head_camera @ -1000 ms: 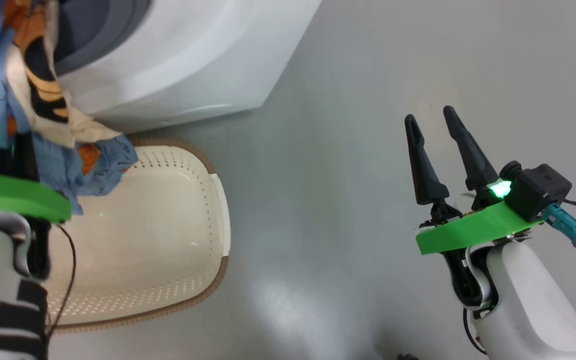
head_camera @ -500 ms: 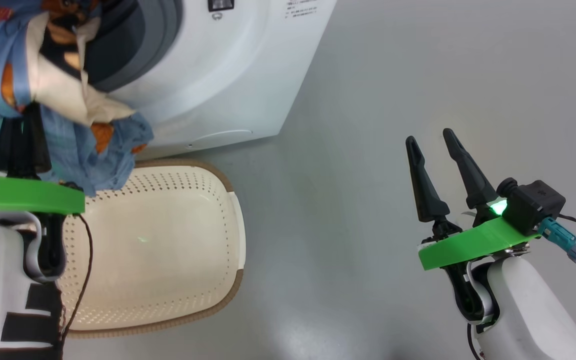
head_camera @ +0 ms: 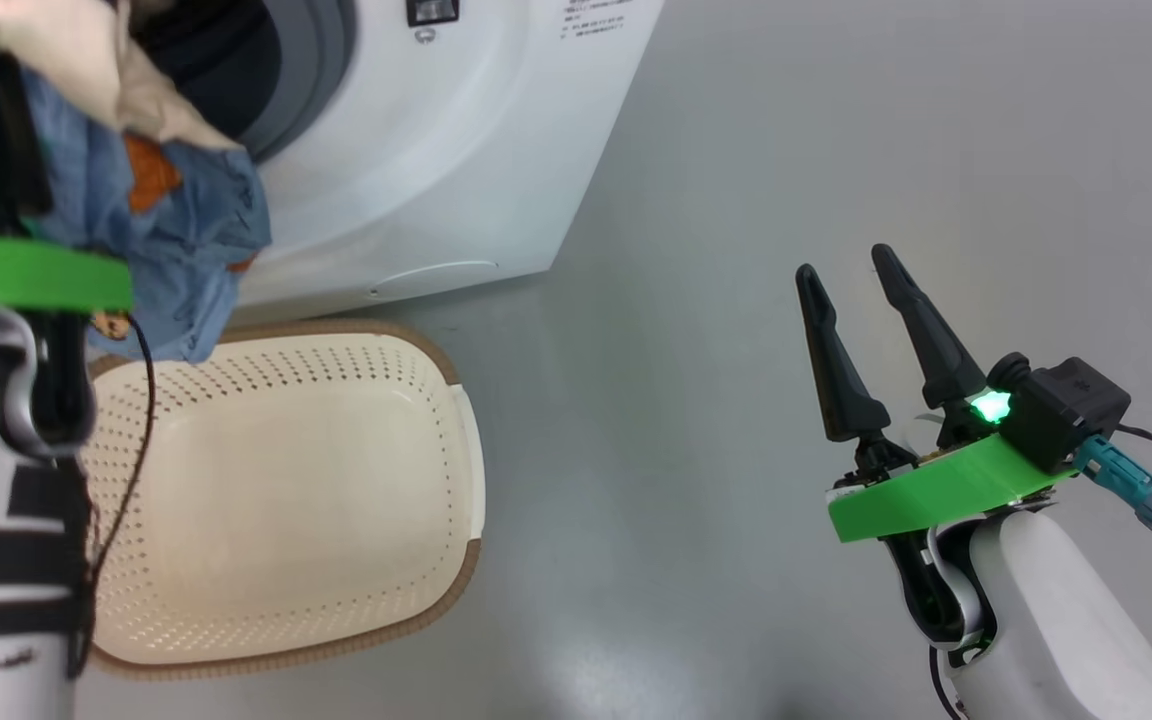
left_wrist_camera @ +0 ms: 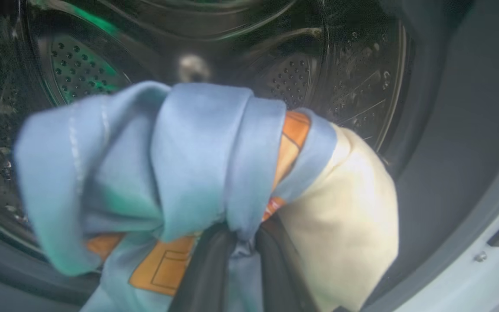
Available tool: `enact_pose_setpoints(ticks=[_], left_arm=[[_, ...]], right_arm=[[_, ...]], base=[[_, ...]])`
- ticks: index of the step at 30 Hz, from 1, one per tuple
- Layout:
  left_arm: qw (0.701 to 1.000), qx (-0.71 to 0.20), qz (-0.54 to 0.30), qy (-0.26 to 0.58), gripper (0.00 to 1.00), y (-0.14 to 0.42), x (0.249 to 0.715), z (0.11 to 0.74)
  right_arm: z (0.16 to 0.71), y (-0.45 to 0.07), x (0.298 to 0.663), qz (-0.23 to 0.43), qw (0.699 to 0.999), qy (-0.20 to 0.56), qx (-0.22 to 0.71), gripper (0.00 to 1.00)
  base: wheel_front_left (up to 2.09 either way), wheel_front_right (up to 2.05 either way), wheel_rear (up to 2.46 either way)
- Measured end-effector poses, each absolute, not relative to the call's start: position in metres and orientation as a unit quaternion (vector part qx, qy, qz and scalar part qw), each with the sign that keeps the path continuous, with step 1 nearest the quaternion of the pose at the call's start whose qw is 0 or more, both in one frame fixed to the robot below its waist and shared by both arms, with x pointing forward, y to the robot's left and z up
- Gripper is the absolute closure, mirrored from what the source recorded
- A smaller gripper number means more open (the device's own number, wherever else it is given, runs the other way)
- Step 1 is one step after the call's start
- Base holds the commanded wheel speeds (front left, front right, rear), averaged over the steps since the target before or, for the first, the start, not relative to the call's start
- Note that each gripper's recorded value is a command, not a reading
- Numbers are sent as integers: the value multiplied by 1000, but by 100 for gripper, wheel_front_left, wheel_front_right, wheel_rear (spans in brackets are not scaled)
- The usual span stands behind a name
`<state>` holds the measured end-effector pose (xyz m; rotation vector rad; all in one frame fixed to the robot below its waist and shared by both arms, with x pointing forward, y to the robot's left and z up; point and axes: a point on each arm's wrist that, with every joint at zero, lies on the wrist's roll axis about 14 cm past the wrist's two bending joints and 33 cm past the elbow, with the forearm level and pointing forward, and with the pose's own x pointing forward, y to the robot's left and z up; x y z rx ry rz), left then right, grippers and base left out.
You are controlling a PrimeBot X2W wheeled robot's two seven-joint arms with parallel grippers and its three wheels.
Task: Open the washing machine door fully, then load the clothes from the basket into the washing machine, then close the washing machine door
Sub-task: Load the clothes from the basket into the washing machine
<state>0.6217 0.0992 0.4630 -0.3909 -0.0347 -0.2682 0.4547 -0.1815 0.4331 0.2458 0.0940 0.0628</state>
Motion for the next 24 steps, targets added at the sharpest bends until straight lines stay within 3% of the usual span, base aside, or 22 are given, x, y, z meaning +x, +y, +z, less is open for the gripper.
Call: enact_pose_setpoints(ticks=[24], left_arm=[[983,-139,-114,22,100,94,726,430]], right_arm=[[406,-179,465,33,990,71,113,0]], base=[[0,0,0]])
